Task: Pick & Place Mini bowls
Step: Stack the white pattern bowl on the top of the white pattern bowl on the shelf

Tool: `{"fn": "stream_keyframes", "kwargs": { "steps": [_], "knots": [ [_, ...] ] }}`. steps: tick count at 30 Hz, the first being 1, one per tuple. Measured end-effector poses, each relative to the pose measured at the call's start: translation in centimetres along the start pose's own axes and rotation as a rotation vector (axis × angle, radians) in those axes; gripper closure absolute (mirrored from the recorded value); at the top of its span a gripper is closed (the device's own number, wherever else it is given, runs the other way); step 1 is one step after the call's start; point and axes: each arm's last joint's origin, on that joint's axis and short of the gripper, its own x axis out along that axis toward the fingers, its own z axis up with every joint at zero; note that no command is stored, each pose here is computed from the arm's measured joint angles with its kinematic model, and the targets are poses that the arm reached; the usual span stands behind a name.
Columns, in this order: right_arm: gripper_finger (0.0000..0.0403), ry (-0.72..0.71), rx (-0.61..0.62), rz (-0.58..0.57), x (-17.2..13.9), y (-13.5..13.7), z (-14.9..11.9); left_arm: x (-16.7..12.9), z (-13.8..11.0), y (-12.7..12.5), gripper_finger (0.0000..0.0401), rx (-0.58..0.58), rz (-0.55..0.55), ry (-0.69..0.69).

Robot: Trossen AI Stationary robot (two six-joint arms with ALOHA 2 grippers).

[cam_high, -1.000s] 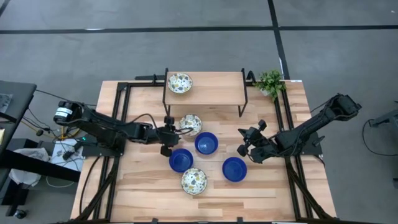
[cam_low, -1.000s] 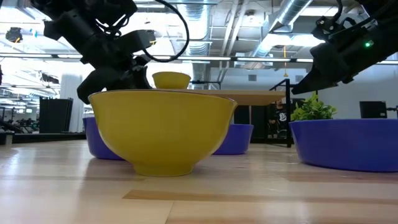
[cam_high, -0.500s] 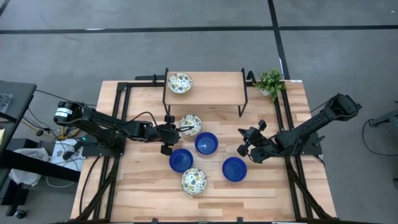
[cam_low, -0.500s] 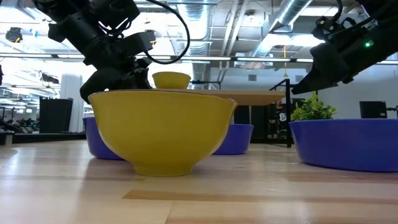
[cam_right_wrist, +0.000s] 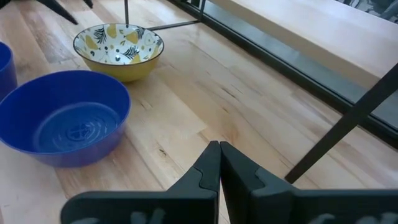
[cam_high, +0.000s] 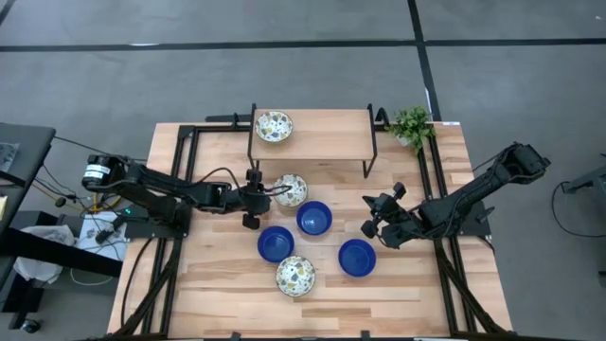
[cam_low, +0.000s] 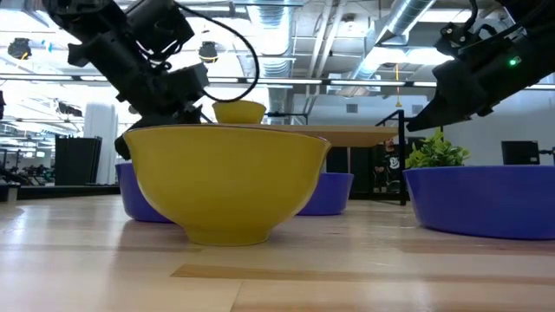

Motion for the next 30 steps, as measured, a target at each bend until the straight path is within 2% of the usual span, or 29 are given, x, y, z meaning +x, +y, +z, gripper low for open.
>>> {"fn": "stream_keyframes", "kwargs": {
  "steps": [7,30],
  "knots": [
    [0.0403,0.001,-0.002,0.001,0.00,0.00,-0.01,0.09,0.12,-0.12,0.0251,0.034,-0.078,-0.067],
    [0.0403,0.001,-0.003,0.001,0.00,0.00,-0.01,0.27,0.18,-0.28,0.0251,0.040,-0.090,-0.075]
  ]
}}
